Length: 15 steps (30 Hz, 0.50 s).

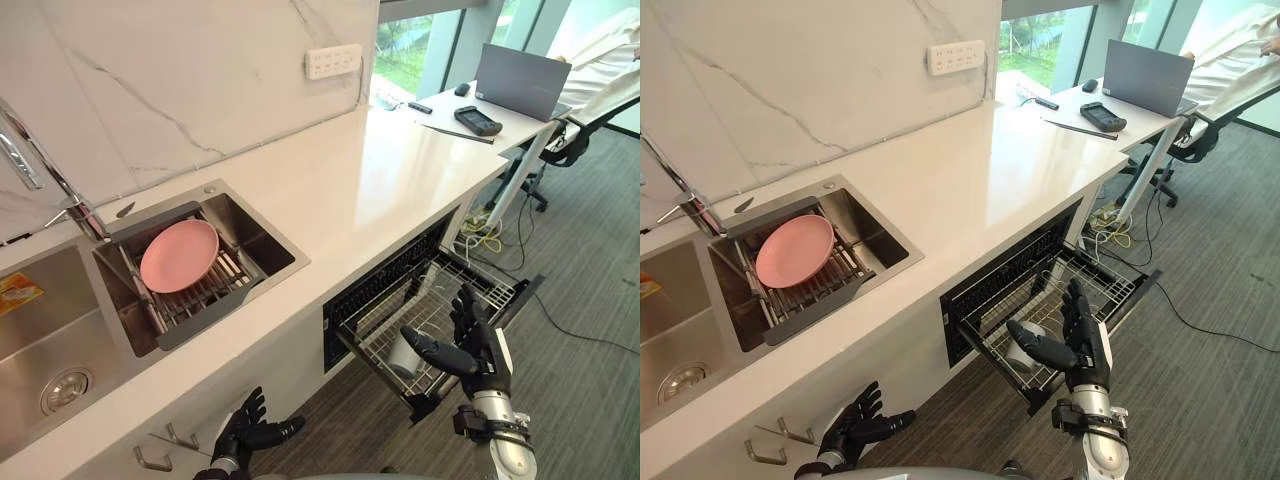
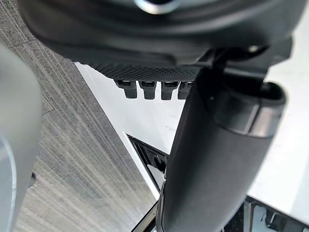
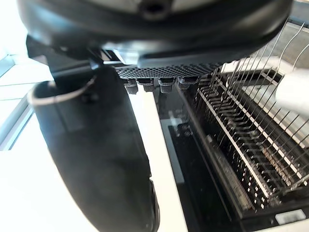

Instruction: Walk over to the sink, pick up the cup, carry it to the dishwasher, place the cup inside the dishwasher, then close the dishwasher door

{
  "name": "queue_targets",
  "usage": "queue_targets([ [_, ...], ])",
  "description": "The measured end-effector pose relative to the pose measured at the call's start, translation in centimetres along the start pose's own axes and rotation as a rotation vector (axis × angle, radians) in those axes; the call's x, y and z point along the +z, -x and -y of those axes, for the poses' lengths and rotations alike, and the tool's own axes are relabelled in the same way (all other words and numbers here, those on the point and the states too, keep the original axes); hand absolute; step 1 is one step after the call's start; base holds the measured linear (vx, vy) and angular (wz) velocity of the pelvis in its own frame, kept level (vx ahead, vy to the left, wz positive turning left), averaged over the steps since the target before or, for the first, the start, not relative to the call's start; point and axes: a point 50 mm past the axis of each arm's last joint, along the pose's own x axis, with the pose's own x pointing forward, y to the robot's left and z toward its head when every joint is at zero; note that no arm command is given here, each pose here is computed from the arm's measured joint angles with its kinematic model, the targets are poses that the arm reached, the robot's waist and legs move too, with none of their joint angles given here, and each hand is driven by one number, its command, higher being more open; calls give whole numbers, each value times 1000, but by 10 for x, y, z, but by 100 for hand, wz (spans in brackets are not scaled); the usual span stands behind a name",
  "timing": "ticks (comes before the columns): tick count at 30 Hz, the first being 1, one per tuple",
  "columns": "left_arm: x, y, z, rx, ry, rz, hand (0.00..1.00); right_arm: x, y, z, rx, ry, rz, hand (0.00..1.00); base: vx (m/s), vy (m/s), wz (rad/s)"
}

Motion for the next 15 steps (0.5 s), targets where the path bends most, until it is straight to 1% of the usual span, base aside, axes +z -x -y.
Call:
queue_targets([
  [4,-2,1,0,7,18,3,100,9,-1,3,-16,17,45,100,57,30,93],
  [6,-1,2,1,-3,32,13,100,14,-5,2,-10,18,70,100,71,54,63],
  [9,-1,5,-7,-2,38,23,100,22,-15,-8,37,6,119,100,103,109,27],
  [10,-4,8,-11,1,37,19,100,23,-9,-7,17,3,128,100,131,105,31],
  [12,-10,16,-14,-24,22,0,100,23,-9,-6,7,7,129,100,129,144,15],
  [13,-10,22,-21,-44,-32,-5,100,22,-8,-6,-4,1,126,100,95,167,9],
  [15,-8,26,-27,-60,-83,-4,100,18,-6,-8,-21,-10,114,100,53,97,21],
])
